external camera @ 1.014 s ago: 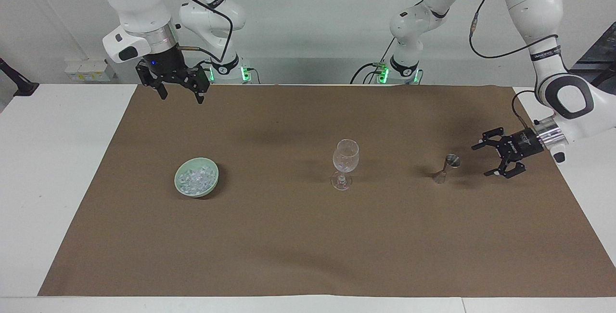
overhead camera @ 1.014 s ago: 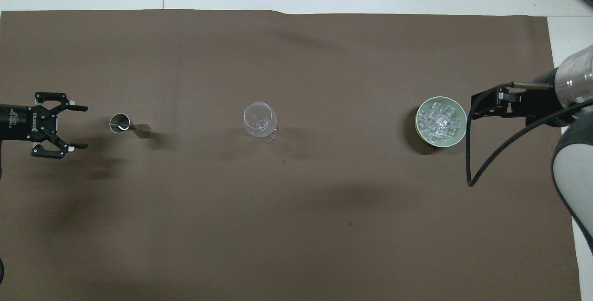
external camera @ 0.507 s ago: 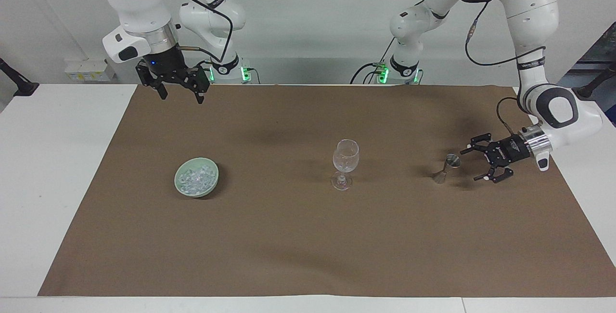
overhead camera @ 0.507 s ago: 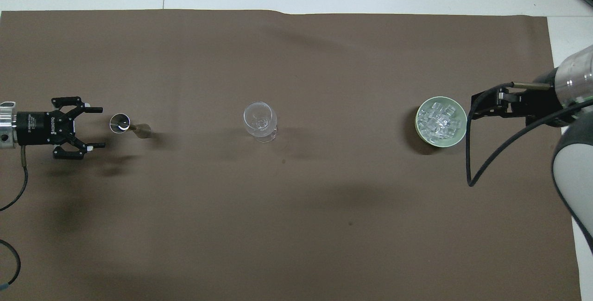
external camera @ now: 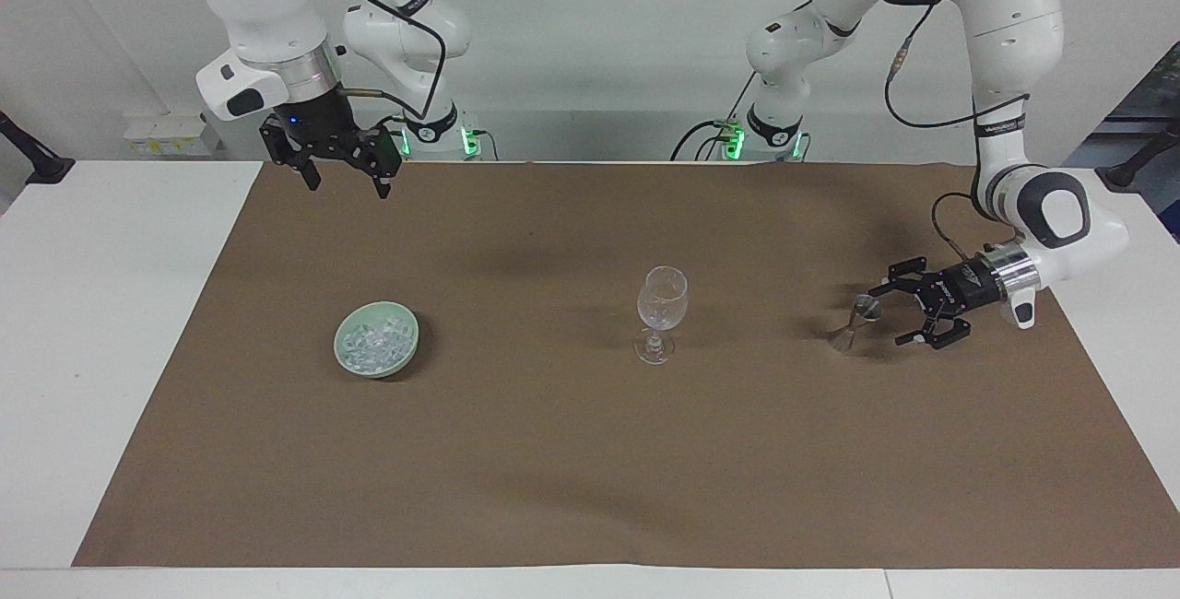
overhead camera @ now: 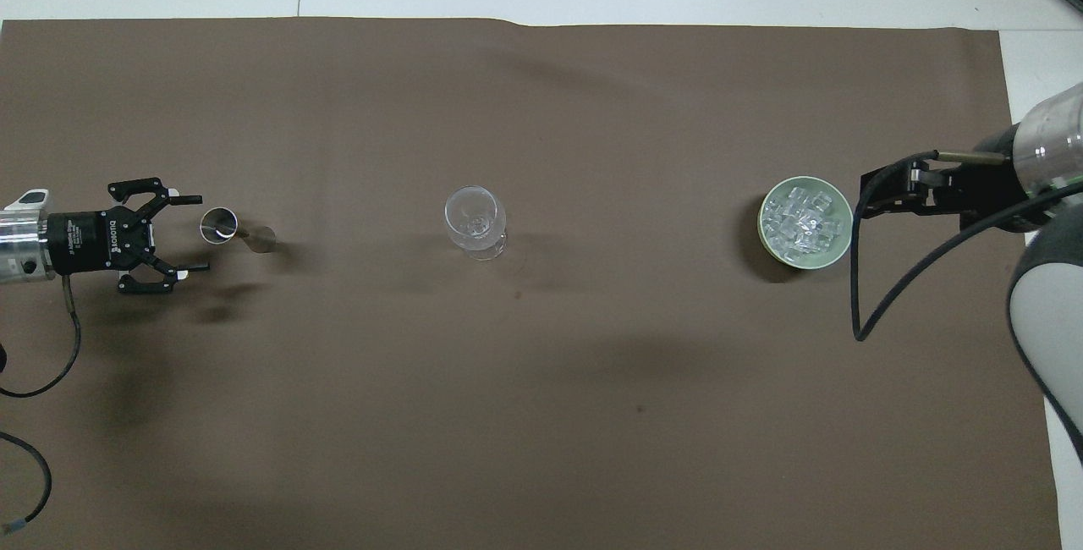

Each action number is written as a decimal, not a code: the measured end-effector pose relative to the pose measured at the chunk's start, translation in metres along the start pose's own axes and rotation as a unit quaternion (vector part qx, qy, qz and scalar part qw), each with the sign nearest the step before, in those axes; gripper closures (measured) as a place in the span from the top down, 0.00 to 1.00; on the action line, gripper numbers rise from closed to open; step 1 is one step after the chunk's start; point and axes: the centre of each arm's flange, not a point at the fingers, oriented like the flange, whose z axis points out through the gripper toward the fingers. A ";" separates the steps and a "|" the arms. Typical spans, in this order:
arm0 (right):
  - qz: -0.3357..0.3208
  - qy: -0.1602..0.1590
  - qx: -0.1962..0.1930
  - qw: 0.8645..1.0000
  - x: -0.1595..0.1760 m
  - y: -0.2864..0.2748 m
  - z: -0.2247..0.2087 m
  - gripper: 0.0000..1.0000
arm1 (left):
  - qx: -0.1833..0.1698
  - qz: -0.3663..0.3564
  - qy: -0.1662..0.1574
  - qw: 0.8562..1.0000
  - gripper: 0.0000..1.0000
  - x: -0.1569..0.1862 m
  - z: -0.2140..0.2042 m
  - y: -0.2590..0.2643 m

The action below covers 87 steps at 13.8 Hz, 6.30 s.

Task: Pour wine and add ice with both arms
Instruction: 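Close the left gripper around the small dark bottle, then lift the small dark bottle off the table with the left gripper, then carry the bottle with the left gripper over the clear glass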

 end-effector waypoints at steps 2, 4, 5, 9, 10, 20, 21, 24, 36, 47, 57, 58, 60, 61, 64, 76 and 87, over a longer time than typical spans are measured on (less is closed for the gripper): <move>0.000 0.000 0.000 1.000 0.000 0.000 0.000 1.00 | -0.002 -0.001 -0.007 1.000 1.00 0.003 0.005 -0.004; 0.000 0.000 0.000 1.000 0.000 0.000 0.000 1.00 | -0.010 -0.007 -0.013 1.000 1.00 0.005 0.008 -0.006; 0.000 0.000 0.000 1.000 0.000 0.000 0.000 1.00 | -0.016 -0.011 -0.017 1.000 1.00 0.007 0.009 -0.007; 0.000 0.000 0.000 1.000 0.000 0.000 0.000 1.00 | -0.020 -0.006 -0.015 1.000 1.00 0.010 0.016 -0.009; 0.000 0.000 0.000 1.000 0.000 0.000 0.000 1.00 | -0.020 -0.003 -0.018 1.000 1.00 0.009 0.020 -0.010; 0.000 0.000 0.000 1.000 0.000 0.000 0.000 1.00 | -0.034 -0.009 -0.030 0.999 1.00 0.014 0.035 -0.017; 0.000 0.000 0.000 1.000 0.000 0.000 0.000 1.00 | -0.038 -0.010 -0.034 0.999 1.00 0.013 0.035 -0.016; 0.000 0.000 0.000 1.000 0.000 0.000 0.000 1.00 | -0.044 -0.011 -0.042 0.998 1.00 0.009 0.039 -0.014; 0.000 0.000 0.000 1.000 0.000 0.000 0.000 1.00 | -0.049 -0.010 -0.036 0.998 1.00 0.007 0.047 -0.012; 0.000 0.000 0.000 1.000 0.000 0.000 0.000 1.00 | -0.050 -0.011 -0.035 0.998 0.88 0.007 0.047 -0.013; 0.000 0.000 0.000 1.000 0.000 0.000 0.000 1.00 | -0.052 -0.011 -0.034 0.998 0.69 0.007 0.045 -0.013; 0.000 0.000 0.000 1.000 0.000 0.000 0.000 1.00 | -0.052 -0.011 -0.034 0.998 0.69 0.007 0.045 -0.013; 0.000 0.000 0.000 1.000 0.000 0.000 0.000 1.00 | -0.052 -0.011 -0.033 0.998 0.65 0.007 0.045 -0.013; 0.000 0.000 0.000 1.000 0.000 0.000 0.000 1.00 | -0.052 -0.011 -0.033 0.998 0.61 0.006 0.044 -0.012; 0.000 0.000 0.000 1.000 0.000 0.000 0.000 1.00 | -0.053 -0.010 -0.033 0.998 0.50 0.006 0.044 -0.012; 0.000 0.000 0.000 1.000 0.000 0.000 0.000 1.00 | -0.050 -0.061 -0.037 0.996 0.23 0.003 0.045 -0.012; 0.000 0.000 0.000 1.000 0.000 0.000 0.000 1.00 | -0.026 -0.017 -0.058 0.998 0.23 -0.099 0.058 0.013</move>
